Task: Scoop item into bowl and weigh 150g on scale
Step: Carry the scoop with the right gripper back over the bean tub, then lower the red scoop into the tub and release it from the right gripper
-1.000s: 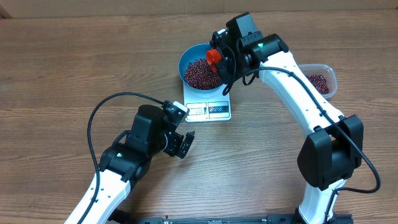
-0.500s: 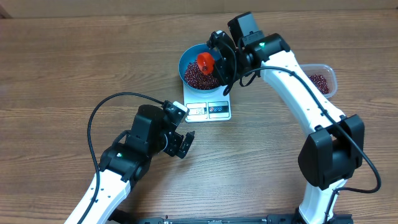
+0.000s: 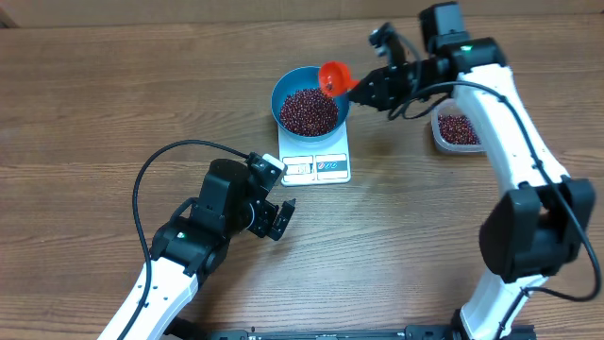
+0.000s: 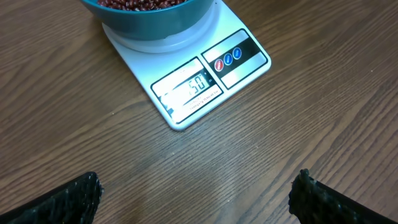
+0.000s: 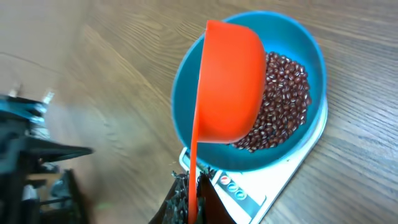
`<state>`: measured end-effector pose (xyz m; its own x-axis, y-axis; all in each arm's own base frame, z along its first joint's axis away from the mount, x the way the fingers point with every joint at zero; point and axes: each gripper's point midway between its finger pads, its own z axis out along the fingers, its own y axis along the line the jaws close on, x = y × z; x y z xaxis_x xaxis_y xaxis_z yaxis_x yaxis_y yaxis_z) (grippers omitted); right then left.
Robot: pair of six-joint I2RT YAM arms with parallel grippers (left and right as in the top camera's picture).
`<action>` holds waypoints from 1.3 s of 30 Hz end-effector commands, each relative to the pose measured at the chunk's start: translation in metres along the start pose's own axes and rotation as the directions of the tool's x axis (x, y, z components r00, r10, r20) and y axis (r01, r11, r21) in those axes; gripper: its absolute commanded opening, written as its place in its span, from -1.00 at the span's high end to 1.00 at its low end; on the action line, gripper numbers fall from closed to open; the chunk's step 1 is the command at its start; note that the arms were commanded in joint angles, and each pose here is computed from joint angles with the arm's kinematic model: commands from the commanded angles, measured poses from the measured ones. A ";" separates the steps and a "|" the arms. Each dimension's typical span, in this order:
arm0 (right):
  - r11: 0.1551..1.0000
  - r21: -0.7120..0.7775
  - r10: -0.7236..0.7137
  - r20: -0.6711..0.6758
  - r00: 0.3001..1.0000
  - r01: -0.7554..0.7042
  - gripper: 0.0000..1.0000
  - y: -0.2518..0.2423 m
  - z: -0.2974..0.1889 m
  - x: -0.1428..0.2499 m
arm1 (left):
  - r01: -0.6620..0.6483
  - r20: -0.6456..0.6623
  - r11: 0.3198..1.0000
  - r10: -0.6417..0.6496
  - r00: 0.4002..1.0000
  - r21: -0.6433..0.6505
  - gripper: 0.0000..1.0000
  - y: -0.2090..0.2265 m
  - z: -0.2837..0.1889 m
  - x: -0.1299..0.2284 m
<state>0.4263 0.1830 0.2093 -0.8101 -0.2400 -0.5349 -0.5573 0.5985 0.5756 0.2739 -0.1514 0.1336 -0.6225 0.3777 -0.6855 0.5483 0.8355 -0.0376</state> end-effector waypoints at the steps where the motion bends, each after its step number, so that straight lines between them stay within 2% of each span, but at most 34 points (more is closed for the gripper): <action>1: 0.994 -0.034 -0.097 0.114 0.989 0.102 0.93 0.032 -0.051 -0.020 | 0.013 -0.008 1.000 -0.013 1.000 -0.008 -0.99 0.002 0.002 0.002; 6: 0.999 0.019 -0.045 0.152 0.987 0.042 0.93 0.023 -0.097 -0.010 | 0.013 -0.008 1.000 -0.013 1.000 -0.008 -0.99 0.002 0.002 0.002; 12: 0.990 0.098 0.082 0.209 0.974 -0.104 0.92 -0.003 -0.152 0.009 | 0.013 -0.008 1.000 -0.013 1.000 -0.008 -0.99 0.002 0.002 0.002; 17: 0.930 0.245 0.233 0.187 0.954 -0.275 0.93 -0.045 -0.180 0.045 | 0.013 -0.008 1.000 -0.013 1.000 -0.008 -0.99 0.002 0.002 0.002; 20: 0.842 0.390 0.338 0.157 0.928 -0.373 0.93 -0.073 -0.187 0.070 | 0.013 -0.008 1.000 -0.013 1.000 -0.008 -0.99 0.002 0.002 0.002; 23: 0.695 0.544 0.454 0.175 0.873 -0.470 0.93 -0.102 -0.195 0.094 | 0.013 -0.008 1.000 -0.013 1.000 -0.008 -0.99 0.002 0.002 0.002; 26: 0.595 0.620 0.506 0.205 0.838 -0.511 0.92 -0.118 -0.195 0.106 | 0.013 -0.008 1.000 -0.013 1.000 -0.008 -0.99 0.002 0.002 0.002; 34: 0.395 0.765 0.536 0.257 0.804 -0.508 0.92 -0.142 -0.187 0.123 | 0.013 -0.008 1.000 -0.013 1.000 -0.008 -0.99 0.002 0.002 0.002; 39: 0.339 0.829 0.496 0.244 0.833 -0.445 0.93 -0.142 -0.183 0.117 | 0.013 -0.008 1.000 -0.013 1.000 -0.008 -0.99 0.002 0.002 0.002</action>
<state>0.3778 -0.0590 0.1706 -0.9254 0.2669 -0.2692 0.2694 0.9626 0.0282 0.2739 -0.1514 0.1336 -0.6225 0.3777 -0.6855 0.5483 0.8355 -0.0376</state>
